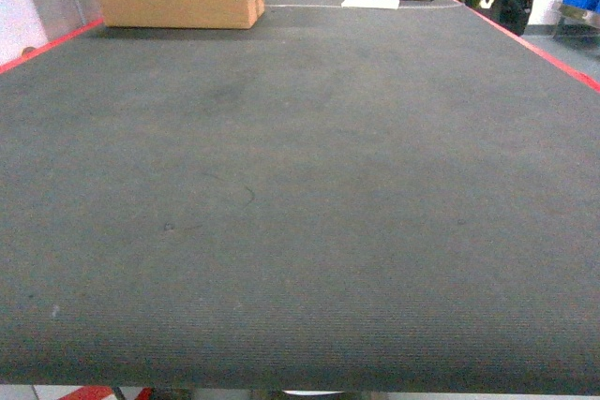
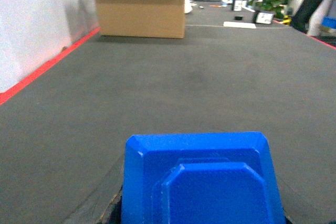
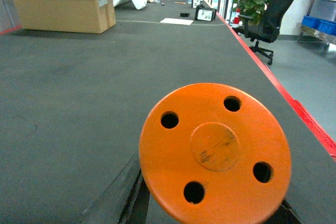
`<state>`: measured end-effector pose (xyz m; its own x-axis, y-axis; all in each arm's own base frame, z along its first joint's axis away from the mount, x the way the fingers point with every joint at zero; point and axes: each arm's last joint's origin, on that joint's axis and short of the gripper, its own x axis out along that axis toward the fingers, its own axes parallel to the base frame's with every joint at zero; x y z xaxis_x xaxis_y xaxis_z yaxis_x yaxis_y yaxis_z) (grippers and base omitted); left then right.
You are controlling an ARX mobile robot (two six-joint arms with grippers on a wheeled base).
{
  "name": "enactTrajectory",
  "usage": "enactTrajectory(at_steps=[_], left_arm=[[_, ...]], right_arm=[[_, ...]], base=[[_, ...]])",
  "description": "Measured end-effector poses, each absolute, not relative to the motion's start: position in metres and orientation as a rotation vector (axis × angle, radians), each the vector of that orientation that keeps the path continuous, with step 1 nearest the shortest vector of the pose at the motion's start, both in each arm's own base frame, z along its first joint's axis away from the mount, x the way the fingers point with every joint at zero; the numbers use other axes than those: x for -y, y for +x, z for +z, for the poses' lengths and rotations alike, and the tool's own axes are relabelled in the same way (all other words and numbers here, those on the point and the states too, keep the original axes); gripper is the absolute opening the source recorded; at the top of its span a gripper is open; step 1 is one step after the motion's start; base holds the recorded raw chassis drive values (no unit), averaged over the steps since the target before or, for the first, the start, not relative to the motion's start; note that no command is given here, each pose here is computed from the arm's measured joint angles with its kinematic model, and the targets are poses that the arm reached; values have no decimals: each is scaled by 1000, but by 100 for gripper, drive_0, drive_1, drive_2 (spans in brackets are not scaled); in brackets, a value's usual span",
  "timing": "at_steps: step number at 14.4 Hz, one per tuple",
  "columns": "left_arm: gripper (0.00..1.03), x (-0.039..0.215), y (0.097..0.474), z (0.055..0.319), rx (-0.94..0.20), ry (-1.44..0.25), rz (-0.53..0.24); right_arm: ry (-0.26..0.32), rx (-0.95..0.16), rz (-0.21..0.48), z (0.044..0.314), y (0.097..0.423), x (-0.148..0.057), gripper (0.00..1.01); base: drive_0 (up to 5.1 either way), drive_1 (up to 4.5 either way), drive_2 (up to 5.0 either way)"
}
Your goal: Sort blue parts and orange caps into right shelf containers
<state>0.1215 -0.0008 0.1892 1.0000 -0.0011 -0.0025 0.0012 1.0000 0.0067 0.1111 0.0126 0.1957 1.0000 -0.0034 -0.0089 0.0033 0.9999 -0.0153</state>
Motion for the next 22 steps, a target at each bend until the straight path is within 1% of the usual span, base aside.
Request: enactTrajectory(at_steps=[1, 2, 3, 4, 5, 6, 8, 9, 10, 11, 12, 13, 14, 22], left_arm=[[44, -1, 120, 186, -9, 4, 25], [44, -1, 119, 183, -11, 4, 11], [44, 0, 117, 181, -9, 4, -3], [44, 0, 115, 179, -7, 4, -3], [44, 0, 114, 178, -6, 4, -3], [44, 0, 112, 176, -5, 4, -3], [44, 0, 111, 172, 19, 4, -2], [44, 0, 109, 170, 0, 4, 0], [44, 0, 109, 171, 13, 4, -2], [44, 0, 108, 171, 15, 4, -2], [44, 0, 100, 164, -46, 3, -5], [43, 0, 97, 170, 22, 4, -3], [43, 0, 97, 167, -9, 4, -5], [43, 0, 97, 167, -2, 4, -2]], right_arm=[[-15, -9, -6, 193, 110, -11, 43], [-12, -10, 17, 190, 109, -8, 43], [-10, -4, -13, 187, 108, 0, 43], [-6, -38, -26, 183, 103, 2, 43], [-7, -20, 2, 177, 98, 0, 43], [-6, -1, 0, 179, 98, 0, 43], [-6, -8, 0, 177, 98, 0, 43], [-6, -5, 0, 176, 98, 0, 43], [-6, -3, 0, 175, 98, 0, 43], [-6, 7, 0, 170, 97, 0, 43], [-2, -8, 0, 166, 98, 0, 43], [-1, 7, 0, 167, 97, 0, 43], [-1, 2, 0, 167, 97, 0, 43], [0, 2, 0, 167, 97, 0, 43]], base=[[0, 0, 0], [0, 0, 0], [0, 0, 0], [0, 0, 0], [0, 0, 0], [0, 0, 0], [0, 0, 0], [0, 0, 0], [0, 0, 0], [0, 0, 0], [0, 0, 0], [0, 0, 0], [0, 0, 0], [0, 0, 0]])
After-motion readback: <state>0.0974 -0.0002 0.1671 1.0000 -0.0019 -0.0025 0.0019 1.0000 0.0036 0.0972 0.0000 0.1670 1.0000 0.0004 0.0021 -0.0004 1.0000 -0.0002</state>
